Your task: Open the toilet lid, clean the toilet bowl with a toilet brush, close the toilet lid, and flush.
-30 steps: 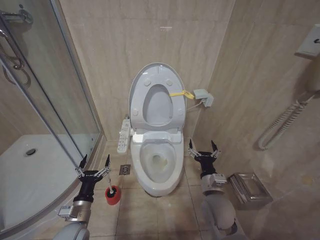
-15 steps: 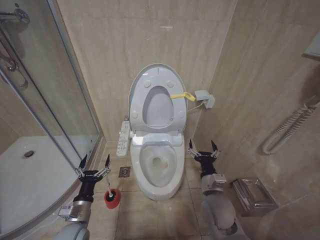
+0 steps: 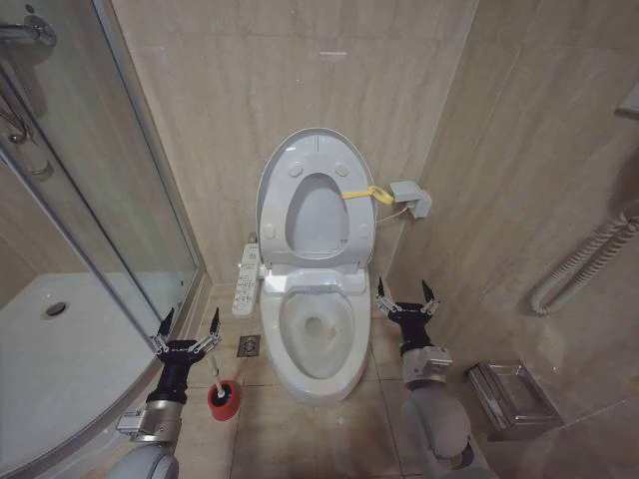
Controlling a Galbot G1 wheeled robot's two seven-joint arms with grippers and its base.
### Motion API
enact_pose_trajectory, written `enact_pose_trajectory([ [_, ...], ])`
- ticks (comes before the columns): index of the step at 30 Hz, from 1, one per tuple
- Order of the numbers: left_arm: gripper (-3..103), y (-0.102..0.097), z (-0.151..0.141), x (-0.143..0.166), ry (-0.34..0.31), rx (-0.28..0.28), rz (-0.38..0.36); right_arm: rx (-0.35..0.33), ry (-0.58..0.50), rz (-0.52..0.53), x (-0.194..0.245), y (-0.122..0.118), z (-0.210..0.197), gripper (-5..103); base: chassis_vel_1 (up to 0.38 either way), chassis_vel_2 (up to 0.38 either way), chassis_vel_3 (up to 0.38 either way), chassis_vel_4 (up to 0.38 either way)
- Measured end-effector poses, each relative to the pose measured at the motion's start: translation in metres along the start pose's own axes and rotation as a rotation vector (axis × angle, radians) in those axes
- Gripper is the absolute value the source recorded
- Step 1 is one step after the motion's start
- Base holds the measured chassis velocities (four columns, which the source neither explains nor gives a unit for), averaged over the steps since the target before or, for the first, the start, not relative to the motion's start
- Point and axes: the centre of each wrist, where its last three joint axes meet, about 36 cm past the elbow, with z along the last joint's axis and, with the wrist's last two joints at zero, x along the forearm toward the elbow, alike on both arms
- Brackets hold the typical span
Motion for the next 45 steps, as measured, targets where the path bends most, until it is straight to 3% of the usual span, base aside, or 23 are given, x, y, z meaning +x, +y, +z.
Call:
enact_pose_trajectory([
  [3, 100, -0.029, 0.017, -0.011, 0.117, -0.001, -0.026, 0.000, 0.000, 0.000, 0.000, 0.000, 0.000, 100, 0.000, 0.000, 0.000, 0.000],
  [8, 100, -0.057, 0.035, -0.025, 0.198, -0.026, -0.045, 0.000, 0.000, 0.000, 0.000, 0.000, 0.000, 100, 0.000, 0.000, 0.000, 0.000],
  [17, 100, -0.051, 0.029, -0.025, 0.151, -0.107, -0.056, 0.000, 0.000, 0.000, 0.000, 0.000, 0.000, 100, 0.000, 0.000, 0.000, 0.000],
  [20, 100, -0.047, 0.004, -0.024, 0.080, -0.146, -0.058, 0.000, 0.000, 0.000, 0.000, 0.000, 0.000, 100, 0.000, 0.000, 0.000, 0.000],
  [24, 100, -0.046, -0.014, -0.021, 0.024, -0.142, -0.059, 0.000, 0.000, 0.000, 0.000, 0.000, 0.000, 100, 0.000, 0.000, 0.000, 0.000],
  [28, 100, -0.044, 0.000, -0.016, -0.015, -0.122, -0.050, 0.000, 0.000, 0.000, 0.000, 0.000, 0.000, 100, 0.000, 0.000, 0.000, 0.000],
  [45, 100, -0.047, 0.001, -0.013, -0.015, -0.105, -0.045, 0.000, 0.000, 0.000, 0.000, 0.000, 0.000, 100, -0.038, 0.039, 0.040, -0.038],
])
